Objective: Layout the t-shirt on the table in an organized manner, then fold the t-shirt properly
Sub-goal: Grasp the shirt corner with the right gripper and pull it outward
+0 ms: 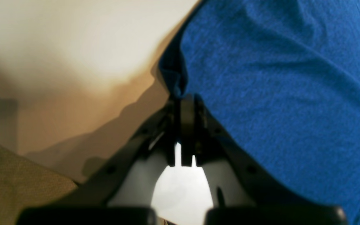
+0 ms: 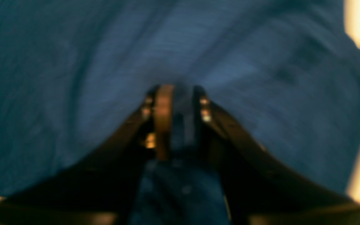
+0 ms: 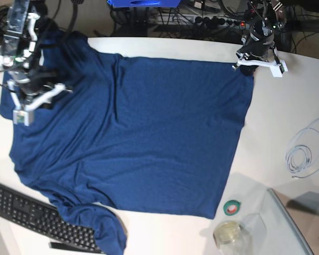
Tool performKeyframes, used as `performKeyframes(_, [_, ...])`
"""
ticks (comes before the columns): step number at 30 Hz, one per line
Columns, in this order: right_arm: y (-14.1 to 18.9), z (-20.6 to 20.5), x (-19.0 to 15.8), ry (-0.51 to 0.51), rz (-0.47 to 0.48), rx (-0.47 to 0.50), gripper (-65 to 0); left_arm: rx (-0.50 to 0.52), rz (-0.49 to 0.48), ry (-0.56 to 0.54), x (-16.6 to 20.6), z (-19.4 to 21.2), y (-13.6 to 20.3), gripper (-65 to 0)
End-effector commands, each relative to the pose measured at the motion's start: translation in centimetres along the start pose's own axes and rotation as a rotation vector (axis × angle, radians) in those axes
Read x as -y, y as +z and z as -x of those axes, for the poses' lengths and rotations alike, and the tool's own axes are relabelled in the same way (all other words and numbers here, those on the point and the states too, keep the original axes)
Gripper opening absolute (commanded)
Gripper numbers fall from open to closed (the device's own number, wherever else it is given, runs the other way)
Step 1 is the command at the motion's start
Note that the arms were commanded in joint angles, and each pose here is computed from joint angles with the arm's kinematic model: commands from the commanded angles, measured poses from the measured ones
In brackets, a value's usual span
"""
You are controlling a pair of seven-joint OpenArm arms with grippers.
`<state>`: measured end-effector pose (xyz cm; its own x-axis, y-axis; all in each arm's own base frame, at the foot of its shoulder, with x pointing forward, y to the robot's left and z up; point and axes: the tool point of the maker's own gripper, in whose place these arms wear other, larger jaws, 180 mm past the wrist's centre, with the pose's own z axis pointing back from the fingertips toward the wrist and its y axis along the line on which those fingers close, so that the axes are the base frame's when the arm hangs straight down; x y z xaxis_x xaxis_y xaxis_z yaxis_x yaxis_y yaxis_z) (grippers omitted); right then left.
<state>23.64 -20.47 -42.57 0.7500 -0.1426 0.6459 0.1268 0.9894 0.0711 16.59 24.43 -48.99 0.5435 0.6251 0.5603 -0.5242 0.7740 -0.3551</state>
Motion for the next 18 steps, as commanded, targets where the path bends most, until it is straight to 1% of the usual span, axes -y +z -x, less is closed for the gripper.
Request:
performKeyframes(1, [0.4,-1.0,0.4,0.024,-0.014,0.038,-43.8,-0.019,-0.012,-0.004,-0.3,0.3,0.1,-65.0])
performKeyframes(5, [1.4,2.1,3.0,0.109,-0.016,-0.071,-17.3,-0.017,-0.009,-0.010,-0.1,0.2,0.1,-65.0])
performKeyframes(6, [1.2,3.2,3.1,0.119,-0.034,-0.103,-11.7,-0.015,-0.008,-0.009,-0.1,0.1,0.1,-65.0])
performKeyframes(7, [0.8,4.1,3.7,0.113,-0.035,-0.126,-9.2,-0.011,-0.003,-0.009,0.1,-0.1,-0.1,-65.0])
performKeyframes(8, [0.7,4.8,4.7,0.089,-0.022,-0.137,-9.9,-0.007,-0.002,-0.008,0.2,-0.3,-0.2,-65.0])
performKeyframes(10, [0.0,5.4,5.4,0.058,-0.024,-0.147,-14.1,-0.011,-0.003,-0.006,0.2,-0.2,-0.3,-65.0])
performKeyframes(12, [-0.2,6.3,5.5,0.059,-0.050,-0.169,-18.9,-0.006,0.000,-0.009,0.3,-0.4,-0.2,-65.0])
performKeyframes(14, [0.0,6.3,5.6,0.062,-0.065,-0.162,-22.1,-0.005,-0.001,-0.008,0.3,-0.4,-0.2,-65.0])
performKeyframes(15, [0.1,6.3,5.9,0.049,-0.055,-0.157,-22.4,-0.005,-0.003,-0.008,0.3,-0.4,-0.2,-65.0])
performKeyframes(18, [1.0,4.0,9.0,0.002,0.028,-0.085,-22.2,-0.005,-0.005,-0.008,0.2,-0.5,-0.2,-65.0])
